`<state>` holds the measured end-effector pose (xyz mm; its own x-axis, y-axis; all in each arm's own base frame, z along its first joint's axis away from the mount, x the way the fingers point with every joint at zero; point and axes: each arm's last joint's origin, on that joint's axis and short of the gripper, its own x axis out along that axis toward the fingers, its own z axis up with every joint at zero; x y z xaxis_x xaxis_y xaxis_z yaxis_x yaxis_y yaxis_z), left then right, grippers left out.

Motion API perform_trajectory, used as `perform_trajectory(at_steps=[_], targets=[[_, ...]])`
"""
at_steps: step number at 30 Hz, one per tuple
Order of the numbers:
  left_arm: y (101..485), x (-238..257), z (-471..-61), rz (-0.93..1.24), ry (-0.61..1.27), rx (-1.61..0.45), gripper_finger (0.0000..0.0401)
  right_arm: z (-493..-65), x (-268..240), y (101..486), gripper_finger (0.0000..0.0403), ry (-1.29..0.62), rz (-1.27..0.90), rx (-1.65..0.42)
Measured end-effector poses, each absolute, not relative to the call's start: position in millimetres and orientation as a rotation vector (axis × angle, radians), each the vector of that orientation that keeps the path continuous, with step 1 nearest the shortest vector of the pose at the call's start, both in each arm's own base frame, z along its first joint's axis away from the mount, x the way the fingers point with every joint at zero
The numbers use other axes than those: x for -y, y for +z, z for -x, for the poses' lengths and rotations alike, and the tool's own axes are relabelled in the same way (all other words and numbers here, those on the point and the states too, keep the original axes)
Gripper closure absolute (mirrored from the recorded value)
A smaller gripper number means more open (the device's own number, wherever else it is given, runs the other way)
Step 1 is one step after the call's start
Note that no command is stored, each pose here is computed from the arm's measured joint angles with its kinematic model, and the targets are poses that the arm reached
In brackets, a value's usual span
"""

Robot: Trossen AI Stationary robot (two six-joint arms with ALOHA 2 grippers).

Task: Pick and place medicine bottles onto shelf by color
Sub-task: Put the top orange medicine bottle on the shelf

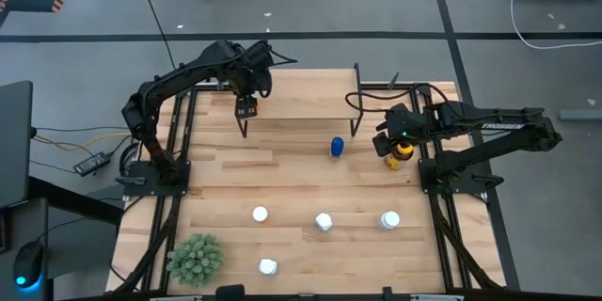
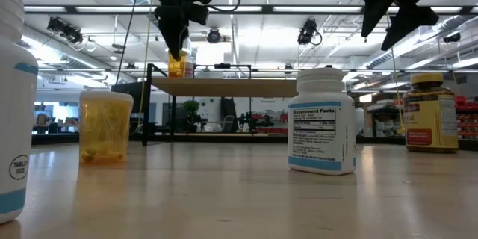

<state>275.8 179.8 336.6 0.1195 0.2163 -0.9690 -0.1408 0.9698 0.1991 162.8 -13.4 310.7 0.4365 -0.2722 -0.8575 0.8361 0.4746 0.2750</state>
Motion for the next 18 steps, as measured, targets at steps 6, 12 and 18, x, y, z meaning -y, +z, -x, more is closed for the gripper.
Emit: perform_trajectory(at_steps=[6,12,18], targets=[[337.1,-181.2,-275.6,-0.048,0.282,-1.417,0.017,-162.8,13.4,310.7,0.0107,-0.784,-0.785,-0.845],[337.1,-181.2,-275.6,-0.046,0.283,-1.417,0.0171,-162.8,13.4,310.7,0.0107,-0.777,-0.772,-0.85],[336.9,-180.7,-274.8,-0.027,0.294,-1.423,0.0161,-162.8,13.4,310.7,0.0107,-0.771,-0.762,-0.854]])
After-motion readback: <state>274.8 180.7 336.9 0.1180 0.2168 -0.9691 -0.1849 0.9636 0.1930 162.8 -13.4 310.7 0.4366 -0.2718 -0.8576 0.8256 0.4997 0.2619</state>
